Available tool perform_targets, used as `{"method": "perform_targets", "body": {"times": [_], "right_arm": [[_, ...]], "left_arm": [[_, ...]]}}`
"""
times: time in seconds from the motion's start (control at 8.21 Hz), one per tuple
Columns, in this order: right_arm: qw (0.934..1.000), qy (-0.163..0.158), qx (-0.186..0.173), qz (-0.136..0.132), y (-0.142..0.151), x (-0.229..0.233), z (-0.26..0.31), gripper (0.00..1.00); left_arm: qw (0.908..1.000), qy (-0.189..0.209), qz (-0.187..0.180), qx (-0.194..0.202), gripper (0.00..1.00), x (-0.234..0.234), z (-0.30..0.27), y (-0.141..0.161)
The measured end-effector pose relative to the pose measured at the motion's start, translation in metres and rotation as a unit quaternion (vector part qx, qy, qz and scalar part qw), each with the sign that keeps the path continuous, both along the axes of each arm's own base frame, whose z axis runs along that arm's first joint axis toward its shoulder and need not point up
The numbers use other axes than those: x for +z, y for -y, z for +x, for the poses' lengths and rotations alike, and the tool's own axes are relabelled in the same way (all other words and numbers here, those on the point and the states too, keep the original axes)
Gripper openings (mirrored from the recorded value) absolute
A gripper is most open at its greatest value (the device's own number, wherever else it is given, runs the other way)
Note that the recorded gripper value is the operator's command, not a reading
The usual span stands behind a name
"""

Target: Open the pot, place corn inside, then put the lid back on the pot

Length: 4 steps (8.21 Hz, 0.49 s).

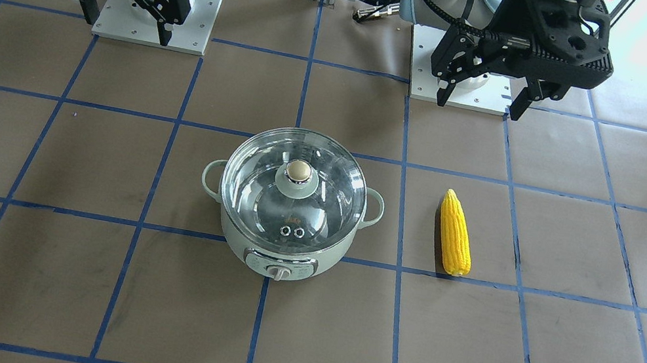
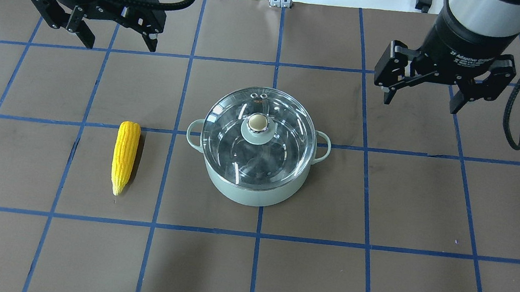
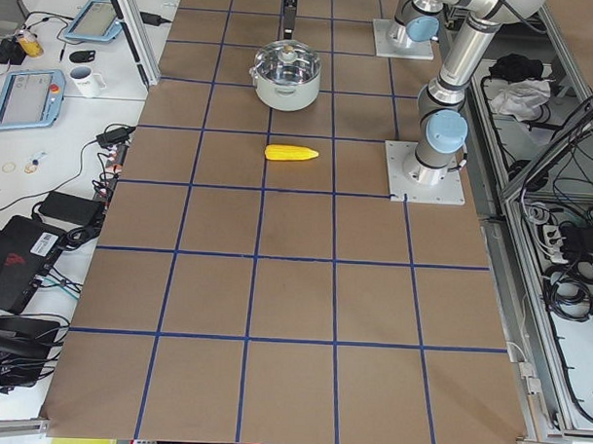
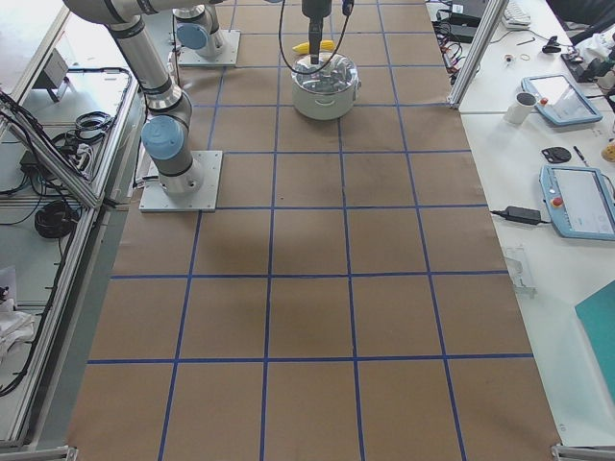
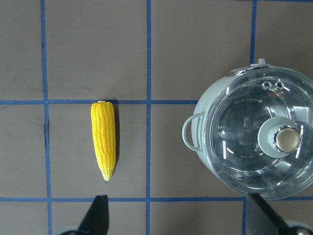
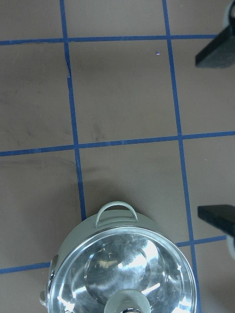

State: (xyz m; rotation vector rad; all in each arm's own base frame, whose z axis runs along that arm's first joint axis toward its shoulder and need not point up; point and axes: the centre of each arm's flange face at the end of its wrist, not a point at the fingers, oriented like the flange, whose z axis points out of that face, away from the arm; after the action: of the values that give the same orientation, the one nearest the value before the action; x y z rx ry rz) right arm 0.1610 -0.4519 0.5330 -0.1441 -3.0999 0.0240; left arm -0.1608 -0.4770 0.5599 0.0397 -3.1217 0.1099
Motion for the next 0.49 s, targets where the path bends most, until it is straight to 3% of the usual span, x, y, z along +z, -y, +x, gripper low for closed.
{"method": "perform_targets", "body": {"times": [0.49], "right_arm": [[1.0000, 0.001, 0.000, 0.003, 0.0006, -0.0042, 0.0003, 1.00]], "left_arm": [[0.9999, 0.001, 0.011, -0.005, 1.00, -0.0068, 0.0007, 0.0019]]}}
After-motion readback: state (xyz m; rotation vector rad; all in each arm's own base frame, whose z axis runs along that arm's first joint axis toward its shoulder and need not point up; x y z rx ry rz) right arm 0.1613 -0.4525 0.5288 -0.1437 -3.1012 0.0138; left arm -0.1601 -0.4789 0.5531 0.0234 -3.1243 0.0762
